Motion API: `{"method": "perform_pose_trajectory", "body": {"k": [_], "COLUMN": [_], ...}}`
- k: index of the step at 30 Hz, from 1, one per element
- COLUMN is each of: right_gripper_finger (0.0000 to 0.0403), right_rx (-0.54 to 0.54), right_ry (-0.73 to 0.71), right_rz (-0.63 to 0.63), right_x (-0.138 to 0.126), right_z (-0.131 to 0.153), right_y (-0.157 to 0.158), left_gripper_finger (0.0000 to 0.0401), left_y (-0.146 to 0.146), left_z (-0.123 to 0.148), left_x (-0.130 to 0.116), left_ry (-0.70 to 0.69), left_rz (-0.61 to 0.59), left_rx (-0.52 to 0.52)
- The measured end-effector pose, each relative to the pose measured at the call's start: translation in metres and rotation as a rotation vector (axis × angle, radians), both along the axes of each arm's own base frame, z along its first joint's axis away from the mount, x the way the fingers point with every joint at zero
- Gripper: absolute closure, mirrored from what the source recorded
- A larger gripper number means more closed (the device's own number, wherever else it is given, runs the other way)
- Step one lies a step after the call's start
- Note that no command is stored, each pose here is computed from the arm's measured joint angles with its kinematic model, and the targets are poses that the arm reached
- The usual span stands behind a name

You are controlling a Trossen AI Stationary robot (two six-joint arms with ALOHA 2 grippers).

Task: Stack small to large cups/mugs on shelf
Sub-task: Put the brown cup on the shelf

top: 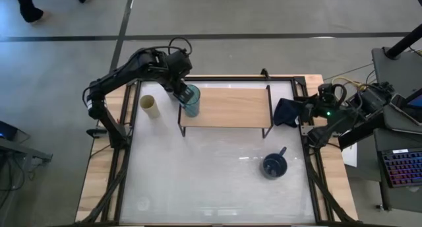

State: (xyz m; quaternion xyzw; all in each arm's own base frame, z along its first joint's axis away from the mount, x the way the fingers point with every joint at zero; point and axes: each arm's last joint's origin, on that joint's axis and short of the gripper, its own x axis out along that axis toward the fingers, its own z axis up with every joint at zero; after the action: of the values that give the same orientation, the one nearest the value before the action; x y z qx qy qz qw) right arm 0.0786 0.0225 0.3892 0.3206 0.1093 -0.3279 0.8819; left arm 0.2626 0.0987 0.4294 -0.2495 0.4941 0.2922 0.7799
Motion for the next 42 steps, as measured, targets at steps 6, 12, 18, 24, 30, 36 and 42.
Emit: {"method": "perform_pose_trajectory", "body": {"k": [6, 12, 18, 24, 30, 36, 42], "right_gripper_finger": [0.0177, 0.0177, 0.0177, 0.0177, 0.0177, 0.0177, 0.0177], "right_rx": [-0.012, -0.004, -0.017, -0.1, -0.123, -0.105, -0.073], "right_ry": [0.004, -0.013, -0.035, -0.013, -0.036, -0.071, -0.079], "right_rz": [-0.015, -0.017, -0.013, 0.015, -0.021, -0.058, -0.058], "right_x": [-0.003, -0.01, -0.023, -0.031, -0.032, -0.032, -0.031], "right_z": [-0.001, 0.0, 0.002, 0.003, 0.004, 0.005, 0.004], "right_y": [-0.002, -0.007, -0.016, -0.021, -0.023, -0.023, -0.022], "left_gripper_finger": [0.0316, 0.0316, 0.0316, 0.0316, 0.0316, 0.0316, 0.0316], "left_y": [-0.003, -0.007, -0.018, -0.029, -0.025, -0.003, 0.005], "left_z": [0.013, 0.022, 0.046, 0.064, 0.057, 0.0, -0.045], "left_x": [-0.003, -0.007, -0.027, -0.065, -0.092, -0.093, -0.122], "left_ry": [-0.065, -0.1, -0.203, -0.259, -0.203, 0.023, 0.178], "left_rz": [-0.006, -0.013, -0.038, 0.003, 0.214, 0.303, 0.333], "left_rx": [0.022, 0.031, 0.045, 0.124, 0.251, 0.157, 0.085]}}
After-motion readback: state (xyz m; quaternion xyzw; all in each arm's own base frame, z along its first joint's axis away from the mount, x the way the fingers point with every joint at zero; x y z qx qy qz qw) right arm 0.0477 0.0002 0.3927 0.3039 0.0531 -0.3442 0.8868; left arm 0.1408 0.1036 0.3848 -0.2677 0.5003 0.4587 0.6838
